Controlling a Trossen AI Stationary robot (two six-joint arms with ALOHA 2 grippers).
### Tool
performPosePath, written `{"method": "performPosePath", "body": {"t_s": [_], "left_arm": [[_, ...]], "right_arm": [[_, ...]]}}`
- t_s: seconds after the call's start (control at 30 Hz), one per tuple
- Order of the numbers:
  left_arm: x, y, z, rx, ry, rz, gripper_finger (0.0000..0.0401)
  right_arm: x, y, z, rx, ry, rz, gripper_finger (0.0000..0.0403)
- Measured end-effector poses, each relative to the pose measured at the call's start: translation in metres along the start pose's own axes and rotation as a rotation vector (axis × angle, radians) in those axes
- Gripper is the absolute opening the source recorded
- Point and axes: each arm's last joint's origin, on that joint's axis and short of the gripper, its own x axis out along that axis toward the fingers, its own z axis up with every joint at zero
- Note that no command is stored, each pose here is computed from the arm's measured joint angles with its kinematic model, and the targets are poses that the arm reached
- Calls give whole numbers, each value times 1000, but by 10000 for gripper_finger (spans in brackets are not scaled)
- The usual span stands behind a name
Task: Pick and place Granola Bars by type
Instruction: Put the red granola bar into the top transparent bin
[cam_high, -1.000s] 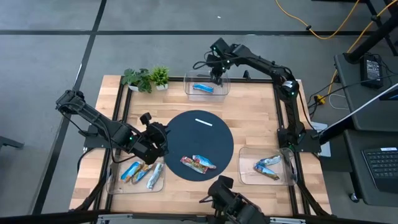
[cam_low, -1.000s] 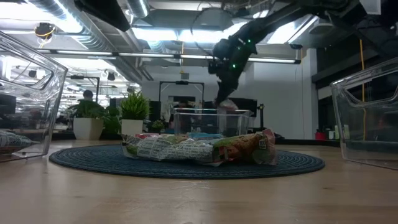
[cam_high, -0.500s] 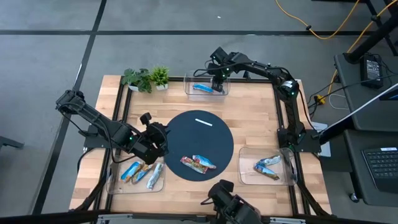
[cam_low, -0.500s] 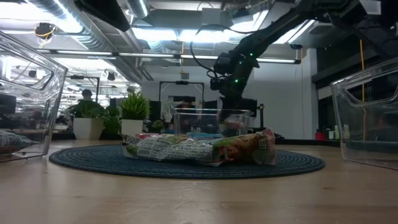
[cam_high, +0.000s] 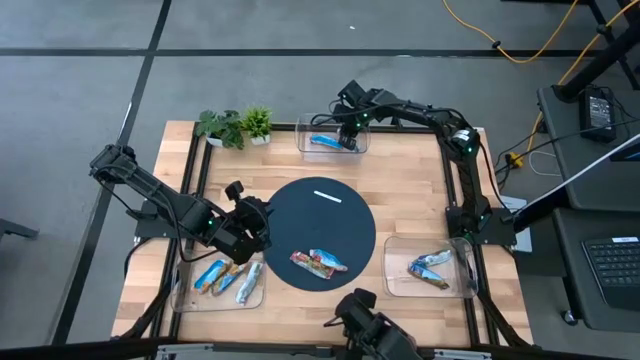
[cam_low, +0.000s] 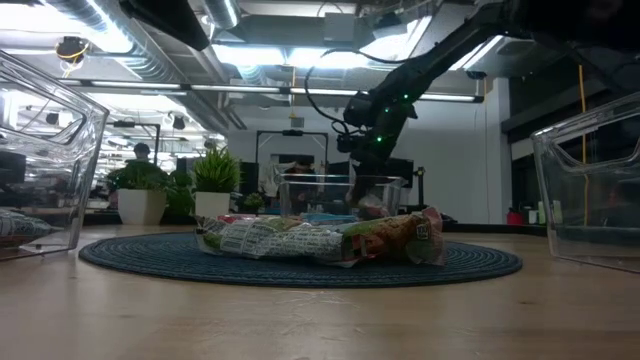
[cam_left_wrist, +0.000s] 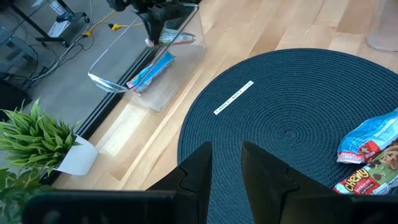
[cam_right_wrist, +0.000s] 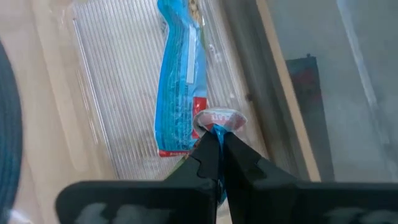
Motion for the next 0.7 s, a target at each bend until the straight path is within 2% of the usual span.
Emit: {"method": "performPosePath", "body": {"t_s": [0.7], "left_arm": [[0, 0, 0, -3, 0, 0, 77]], "right_arm": [[7, 0, -2, 24, 12, 5, 16]]}}
